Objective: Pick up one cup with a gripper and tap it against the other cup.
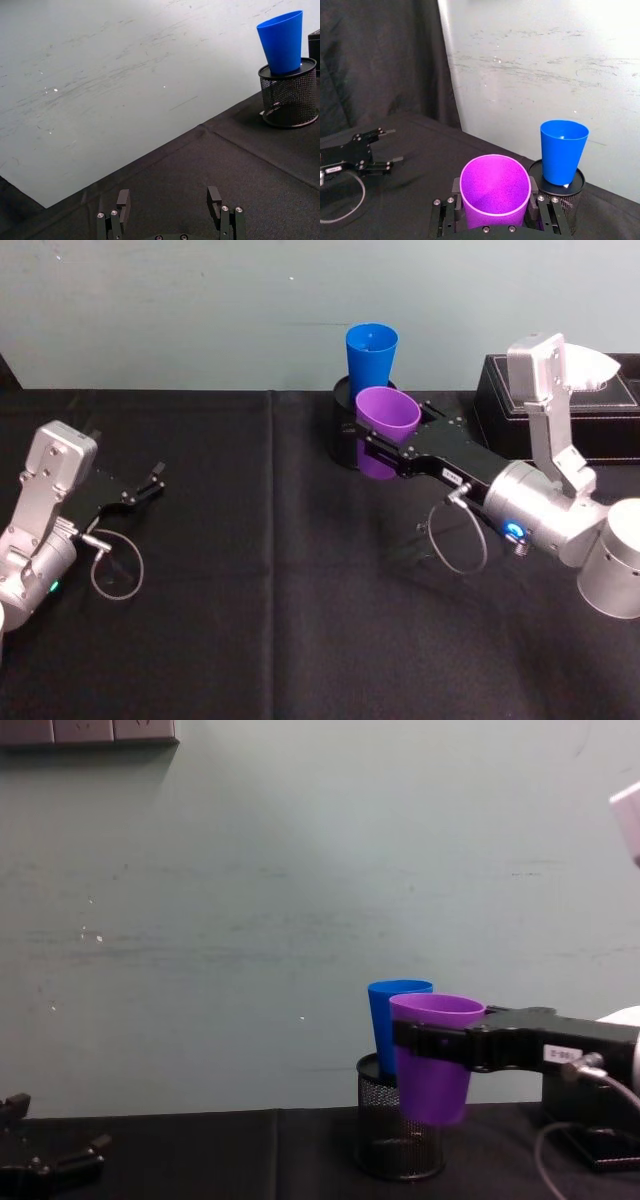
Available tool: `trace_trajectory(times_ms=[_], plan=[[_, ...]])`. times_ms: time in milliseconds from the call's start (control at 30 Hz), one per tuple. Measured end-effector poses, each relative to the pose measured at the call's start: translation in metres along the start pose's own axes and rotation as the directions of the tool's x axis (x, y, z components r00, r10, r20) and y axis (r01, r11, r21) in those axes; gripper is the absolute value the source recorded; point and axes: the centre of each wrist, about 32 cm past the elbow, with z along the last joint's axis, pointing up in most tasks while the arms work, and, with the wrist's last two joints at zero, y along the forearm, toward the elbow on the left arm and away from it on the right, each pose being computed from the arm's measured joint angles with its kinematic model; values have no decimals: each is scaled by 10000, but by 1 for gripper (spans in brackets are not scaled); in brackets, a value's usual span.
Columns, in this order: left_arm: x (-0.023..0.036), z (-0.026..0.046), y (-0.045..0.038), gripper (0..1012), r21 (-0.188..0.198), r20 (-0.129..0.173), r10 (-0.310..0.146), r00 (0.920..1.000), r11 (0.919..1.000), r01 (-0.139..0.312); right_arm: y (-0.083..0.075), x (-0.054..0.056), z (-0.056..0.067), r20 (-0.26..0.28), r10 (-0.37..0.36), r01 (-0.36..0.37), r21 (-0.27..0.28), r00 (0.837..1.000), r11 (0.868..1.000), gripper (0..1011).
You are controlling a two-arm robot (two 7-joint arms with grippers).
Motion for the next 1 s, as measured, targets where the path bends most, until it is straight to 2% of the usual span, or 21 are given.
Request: trace_trajectory(times_ms=[367,633,1000], plan=[[0,0,0,1005,0,1,0,10000,10000,0,346,72,-79,-405,-90,86,-101,9991,9999,735],[0,0,0,1005,-1,1,0,10000,10000,0,532,162,-76,-329,-243,236,-233,9992,9995,735],[0,0,0,1005,-1,0,0,10000,10000,0,698,278,-50,-64,-583,581,-284,9983,9979,735]])
